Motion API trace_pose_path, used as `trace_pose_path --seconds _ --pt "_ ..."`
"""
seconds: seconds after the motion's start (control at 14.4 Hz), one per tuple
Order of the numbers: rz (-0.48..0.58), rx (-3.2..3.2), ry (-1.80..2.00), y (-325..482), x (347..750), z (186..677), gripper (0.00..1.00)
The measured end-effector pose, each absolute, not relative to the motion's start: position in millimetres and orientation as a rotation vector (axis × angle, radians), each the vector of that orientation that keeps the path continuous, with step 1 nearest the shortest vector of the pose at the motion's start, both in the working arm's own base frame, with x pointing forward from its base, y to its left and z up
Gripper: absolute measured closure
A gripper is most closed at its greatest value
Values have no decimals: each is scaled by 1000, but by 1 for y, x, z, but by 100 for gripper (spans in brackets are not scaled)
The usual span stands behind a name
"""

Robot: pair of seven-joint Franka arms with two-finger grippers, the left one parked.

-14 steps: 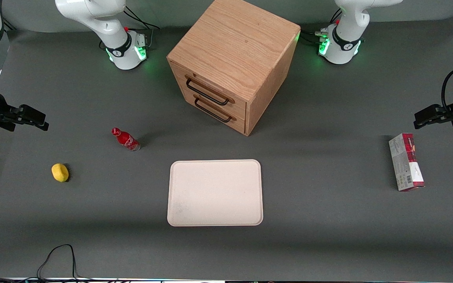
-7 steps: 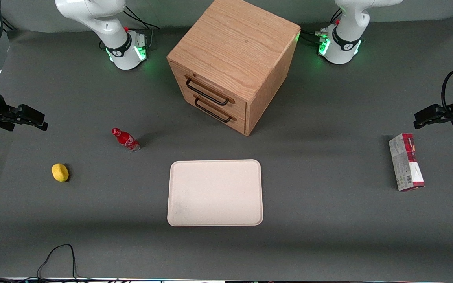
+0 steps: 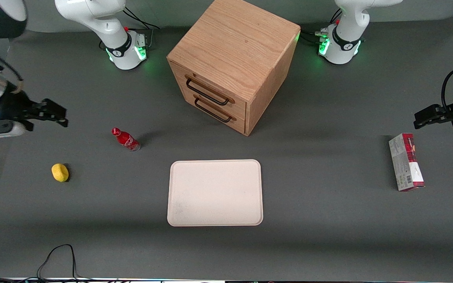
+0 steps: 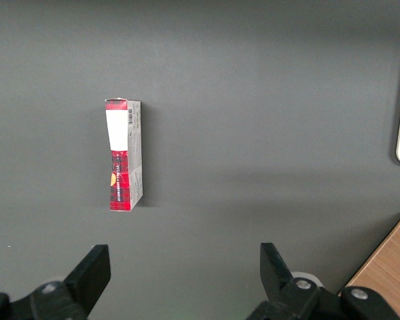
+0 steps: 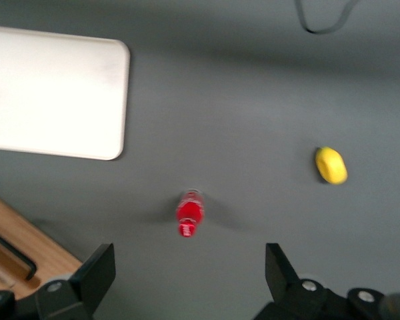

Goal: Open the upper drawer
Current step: 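Move the right gripper toward the upper drawer's black handle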

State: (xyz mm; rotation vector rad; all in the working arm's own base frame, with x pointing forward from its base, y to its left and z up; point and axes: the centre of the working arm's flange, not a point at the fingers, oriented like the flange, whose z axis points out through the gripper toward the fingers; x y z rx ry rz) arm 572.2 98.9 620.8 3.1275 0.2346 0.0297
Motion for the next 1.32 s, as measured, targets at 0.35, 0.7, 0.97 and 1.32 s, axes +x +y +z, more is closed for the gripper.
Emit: trace_pose_path --seconds 0.35,0.7,0.97,1.32 --pt "-11 3061 703 239 542 604 0" --pt "-67 2940 1073 338 494 588 0" --pt "-116 2878 1202 384 469 568 0" --pt "-167 2897 1340 396 462 562 0"
